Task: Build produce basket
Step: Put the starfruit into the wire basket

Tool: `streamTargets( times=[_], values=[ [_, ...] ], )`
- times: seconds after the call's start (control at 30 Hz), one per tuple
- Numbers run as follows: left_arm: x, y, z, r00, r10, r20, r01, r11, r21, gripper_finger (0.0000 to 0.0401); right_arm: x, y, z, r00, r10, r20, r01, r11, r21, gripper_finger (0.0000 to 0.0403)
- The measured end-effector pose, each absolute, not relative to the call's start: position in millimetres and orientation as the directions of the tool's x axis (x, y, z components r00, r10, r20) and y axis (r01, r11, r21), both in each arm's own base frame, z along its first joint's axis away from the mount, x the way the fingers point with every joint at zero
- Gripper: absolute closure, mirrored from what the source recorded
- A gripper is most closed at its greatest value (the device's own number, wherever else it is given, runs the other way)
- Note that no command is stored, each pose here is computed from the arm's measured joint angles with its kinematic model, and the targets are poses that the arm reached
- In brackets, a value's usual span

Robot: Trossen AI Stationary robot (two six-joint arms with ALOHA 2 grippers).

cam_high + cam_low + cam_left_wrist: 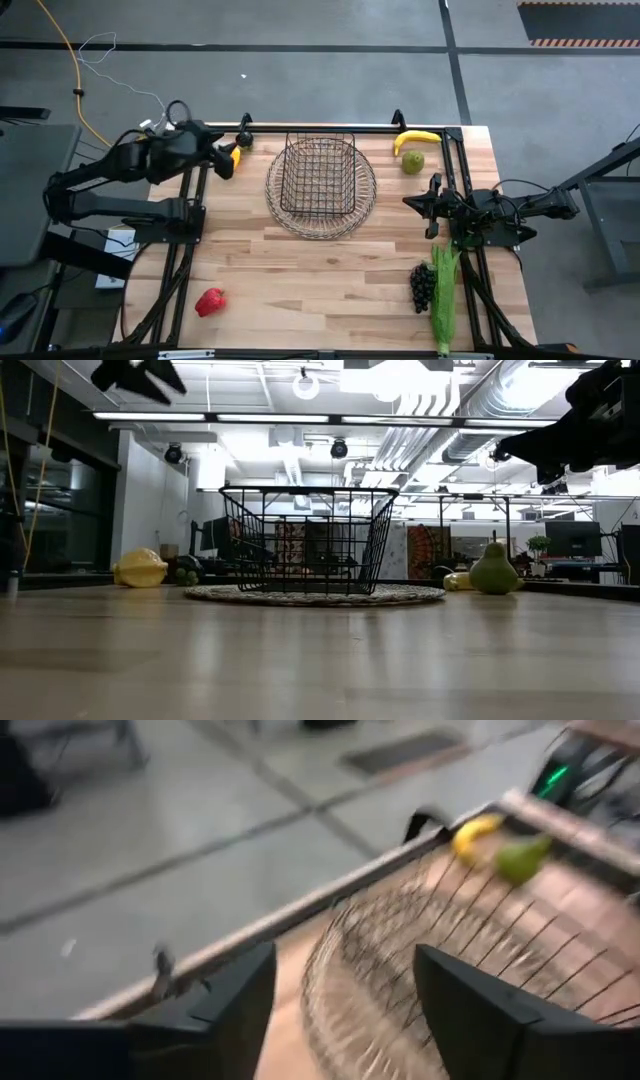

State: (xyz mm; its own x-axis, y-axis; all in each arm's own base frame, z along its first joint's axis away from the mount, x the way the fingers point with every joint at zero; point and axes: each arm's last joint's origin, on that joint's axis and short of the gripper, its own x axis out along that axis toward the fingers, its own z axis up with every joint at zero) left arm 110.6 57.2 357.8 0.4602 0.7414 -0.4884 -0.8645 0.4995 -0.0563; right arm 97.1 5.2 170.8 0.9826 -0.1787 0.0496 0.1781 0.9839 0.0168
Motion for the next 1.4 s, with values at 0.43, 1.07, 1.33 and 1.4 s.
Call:
streamTargets(
  times=[0.43, 1.07, 1.33, 1.4],
  values=[
    [122.1, 100.6, 324.9, 0.231, 0.618, -0.751, -0.962, 0.260, -0.081, 0.0115, 97.1, 5.2, 170.7, 0.983, -0.179, 0.049, 0.178, 0.984, 0.017, 0.0402],
    [106.1, 145.6, 249.2, -0.034, 0.422, -0.906, -0.999, -0.004, 0.036, 0.0119, 97.1, 5.2, 170.9, 0.983, -0.179, 0.050, 0.179, 0.984, 0.017, 0.0402],
    [99.5, 152.1, 221.6, -0.038, 0.443, -0.896, -0.997, -0.080, 0.003, 0.0119, 97.1, 5.2, 170.8, 0.983, -0.179, 0.049, 0.179, 0.984, 0.017, 0.0402],
    [99.8, 154.4, 218.1, -0.027, 0.465, -0.885, -0.997, -0.081, -0.013, 0.0119, 97.1, 5.2, 170.8, 0.983, -0.179, 0.049, 0.178, 0.984, 0.016, 0.0402]
  ],
)
